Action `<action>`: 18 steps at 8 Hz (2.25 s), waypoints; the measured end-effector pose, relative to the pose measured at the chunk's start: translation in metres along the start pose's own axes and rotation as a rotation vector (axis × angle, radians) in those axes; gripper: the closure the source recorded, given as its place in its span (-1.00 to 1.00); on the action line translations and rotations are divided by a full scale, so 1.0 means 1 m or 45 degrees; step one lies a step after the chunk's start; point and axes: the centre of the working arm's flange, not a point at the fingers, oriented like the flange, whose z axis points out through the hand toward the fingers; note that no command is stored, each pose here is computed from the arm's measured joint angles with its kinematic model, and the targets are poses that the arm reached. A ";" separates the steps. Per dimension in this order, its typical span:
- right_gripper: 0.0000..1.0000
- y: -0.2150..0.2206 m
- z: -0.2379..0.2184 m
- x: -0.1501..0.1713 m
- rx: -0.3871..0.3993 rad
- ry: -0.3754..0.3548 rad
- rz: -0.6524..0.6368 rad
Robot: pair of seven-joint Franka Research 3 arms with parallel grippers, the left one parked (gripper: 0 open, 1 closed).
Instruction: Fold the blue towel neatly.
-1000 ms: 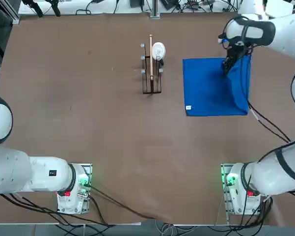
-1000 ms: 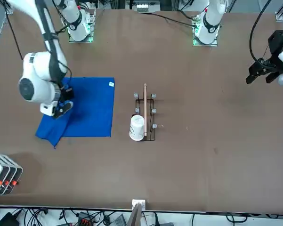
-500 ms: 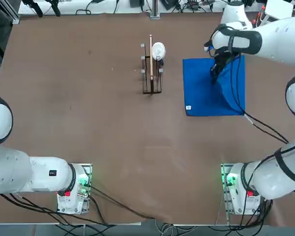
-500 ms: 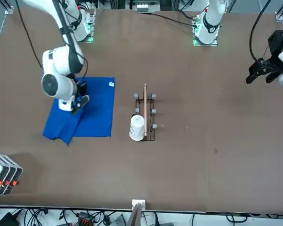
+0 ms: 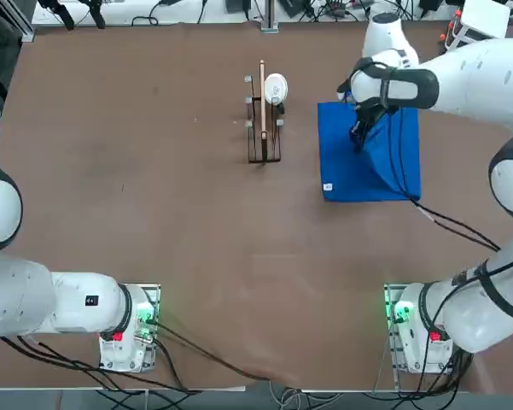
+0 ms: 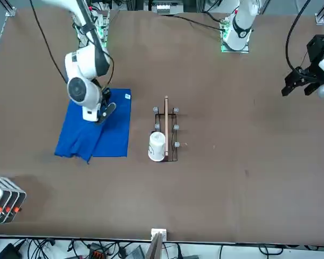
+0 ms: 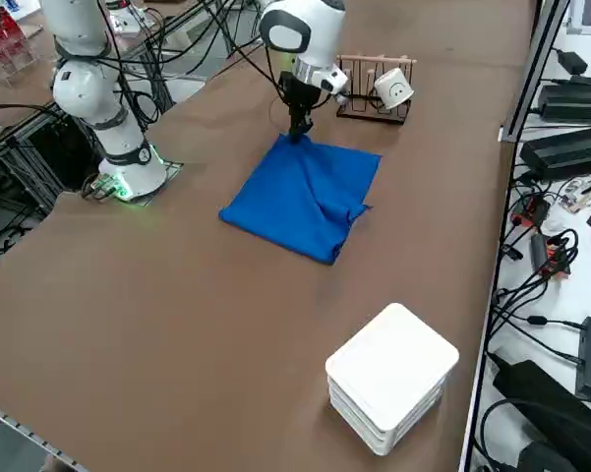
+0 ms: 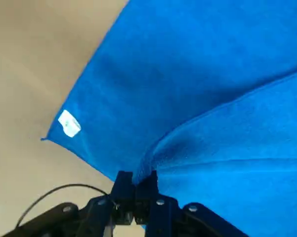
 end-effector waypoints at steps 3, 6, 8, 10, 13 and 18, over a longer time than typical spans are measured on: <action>0.96 -0.029 0.009 0.005 -0.016 -0.029 -0.047; 0.96 -0.043 0.023 0.008 -0.023 -0.064 -0.070; 0.96 -0.057 0.030 0.013 -0.038 -0.066 -0.058; 0.96 -0.072 0.037 0.021 -0.061 -0.050 -0.035; 0.96 -0.097 0.049 0.028 -0.087 -0.053 -0.008; 0.95 -0.119 0.067 0.039 -0.121 -0.017 0.053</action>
